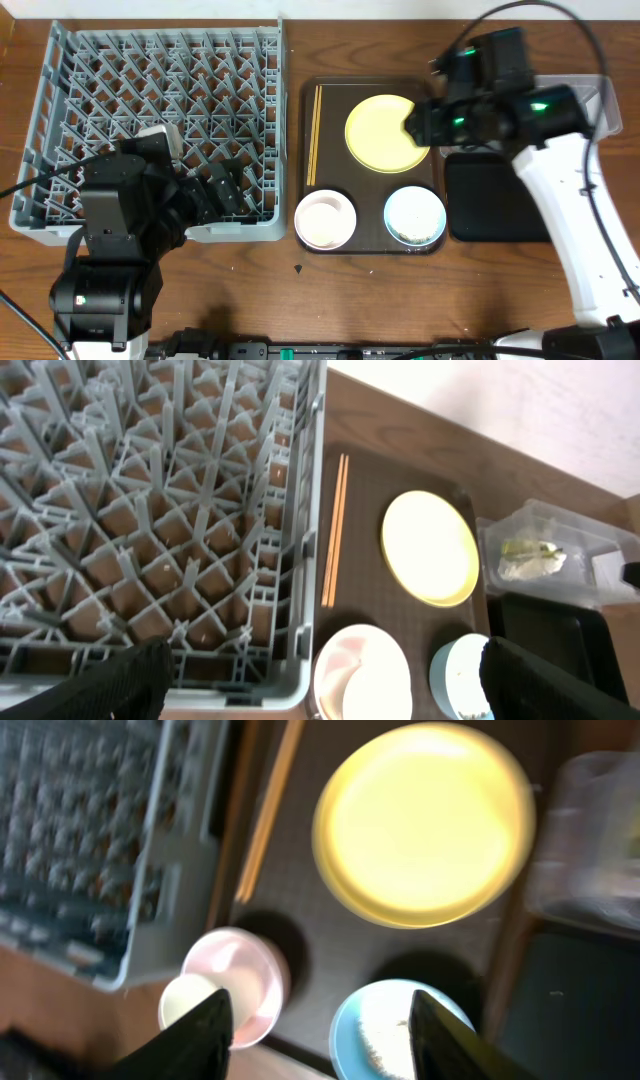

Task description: Sort waste into correct bins and load items into the dishwasher

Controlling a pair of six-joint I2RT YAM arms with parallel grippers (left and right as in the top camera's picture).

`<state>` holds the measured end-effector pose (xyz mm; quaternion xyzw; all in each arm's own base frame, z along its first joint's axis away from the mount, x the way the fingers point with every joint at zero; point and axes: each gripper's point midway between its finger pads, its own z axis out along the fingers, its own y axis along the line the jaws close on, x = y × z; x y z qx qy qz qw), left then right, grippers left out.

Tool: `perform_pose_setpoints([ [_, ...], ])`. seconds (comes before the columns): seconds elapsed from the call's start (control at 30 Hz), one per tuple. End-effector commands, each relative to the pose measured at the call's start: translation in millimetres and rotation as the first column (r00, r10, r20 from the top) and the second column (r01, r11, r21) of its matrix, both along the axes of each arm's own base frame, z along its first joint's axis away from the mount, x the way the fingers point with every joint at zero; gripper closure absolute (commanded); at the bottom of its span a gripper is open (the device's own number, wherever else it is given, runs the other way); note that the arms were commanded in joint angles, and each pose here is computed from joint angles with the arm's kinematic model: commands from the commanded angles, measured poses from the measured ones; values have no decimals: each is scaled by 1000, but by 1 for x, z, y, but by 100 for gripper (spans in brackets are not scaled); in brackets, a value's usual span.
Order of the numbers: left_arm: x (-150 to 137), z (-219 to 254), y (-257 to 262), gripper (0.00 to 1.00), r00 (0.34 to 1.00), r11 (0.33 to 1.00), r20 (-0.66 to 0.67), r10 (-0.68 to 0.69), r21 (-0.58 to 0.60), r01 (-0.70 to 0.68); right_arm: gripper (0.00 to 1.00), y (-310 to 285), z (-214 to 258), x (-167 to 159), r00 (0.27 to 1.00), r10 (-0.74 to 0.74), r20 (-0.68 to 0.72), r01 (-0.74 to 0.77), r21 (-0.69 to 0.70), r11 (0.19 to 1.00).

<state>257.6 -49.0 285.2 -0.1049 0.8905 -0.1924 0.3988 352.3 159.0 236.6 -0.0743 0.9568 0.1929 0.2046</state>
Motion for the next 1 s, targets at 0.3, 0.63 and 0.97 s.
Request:
perform_pose_setpoints([
  [0.3,-10,-5,6,2,999,998,-38,-6,60,8,71,103,-78,-69,910,341,-235,-364,-60,930],
  [0.63,-16,-16,22,2,995,990,-83,62,130,-50,60,118,-134,-102,848,390,-358,-457,-124,881],
  [0.97,-17,-17,22,1,994,991,-91,61,125,-49,71,104,-178,-95,910,248,-334,-334,-231,914],
])
